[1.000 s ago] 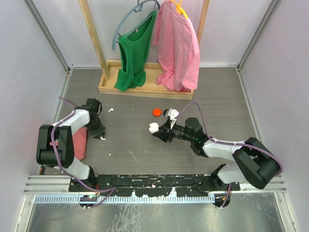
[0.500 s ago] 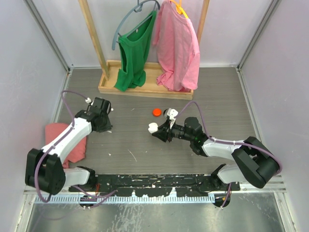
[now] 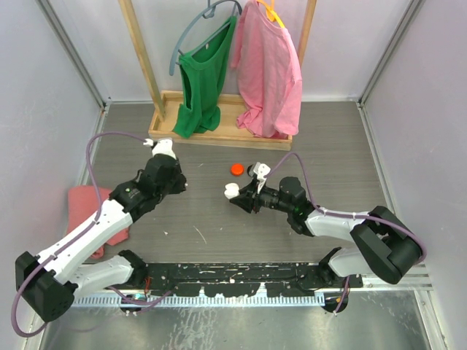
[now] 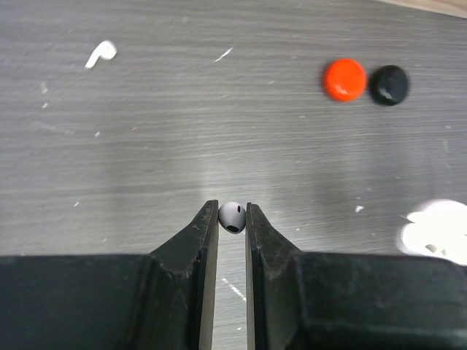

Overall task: Insert the wireless bluetooth earbuds into the charging case
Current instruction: Place the earbud in the charging case.

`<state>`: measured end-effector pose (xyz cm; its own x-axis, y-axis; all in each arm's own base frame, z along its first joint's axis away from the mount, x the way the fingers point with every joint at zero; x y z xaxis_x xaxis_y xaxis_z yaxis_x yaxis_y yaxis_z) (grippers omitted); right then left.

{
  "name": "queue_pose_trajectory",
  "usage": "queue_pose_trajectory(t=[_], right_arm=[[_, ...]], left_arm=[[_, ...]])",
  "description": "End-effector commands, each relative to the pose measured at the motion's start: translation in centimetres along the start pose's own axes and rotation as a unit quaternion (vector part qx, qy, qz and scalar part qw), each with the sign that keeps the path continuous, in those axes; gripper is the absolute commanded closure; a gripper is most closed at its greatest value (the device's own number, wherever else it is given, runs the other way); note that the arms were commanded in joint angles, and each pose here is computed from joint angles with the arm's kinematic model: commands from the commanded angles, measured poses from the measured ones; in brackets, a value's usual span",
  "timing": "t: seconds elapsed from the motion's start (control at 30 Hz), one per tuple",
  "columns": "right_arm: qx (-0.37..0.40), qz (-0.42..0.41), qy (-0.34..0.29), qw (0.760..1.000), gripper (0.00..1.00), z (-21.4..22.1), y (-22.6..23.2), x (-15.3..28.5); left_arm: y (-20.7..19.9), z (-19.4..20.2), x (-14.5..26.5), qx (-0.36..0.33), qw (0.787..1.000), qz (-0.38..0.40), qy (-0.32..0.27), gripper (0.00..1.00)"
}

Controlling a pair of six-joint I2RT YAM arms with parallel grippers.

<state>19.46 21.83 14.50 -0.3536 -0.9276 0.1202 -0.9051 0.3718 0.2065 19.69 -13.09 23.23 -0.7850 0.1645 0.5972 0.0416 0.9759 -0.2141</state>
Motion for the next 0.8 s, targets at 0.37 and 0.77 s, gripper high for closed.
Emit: queue_pose_trajectory(t=[0.37, 0.77], right_arm=[[0.063, 0.040, -0.111, 0.991, 0.99, -2.7, 0.7, 1.6], [0.091, 0.049, -0.158, 0.982, 0.99, -3.6, 1.6, 3.1]], left_arm=[[-9.3, -1.3, 3.3, -0.102, 0.980, 0.099, -0.137, 0.91], [-13.6, -0.7, 5.5, -0.138, 0.956, 0.176, -0.191, 0.91]])
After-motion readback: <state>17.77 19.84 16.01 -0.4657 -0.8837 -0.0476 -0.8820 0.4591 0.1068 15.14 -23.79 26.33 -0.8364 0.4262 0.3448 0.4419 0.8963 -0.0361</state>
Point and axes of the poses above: each gripper's point midway between its finger pads, its own x axis back along the fingers, its own y axis along the line the jaws close on, z = x × y, the point moved 9 cm from there along x, back along the fingers, and after that the axes turned 1 degree about -x, right-handed, at the moved point
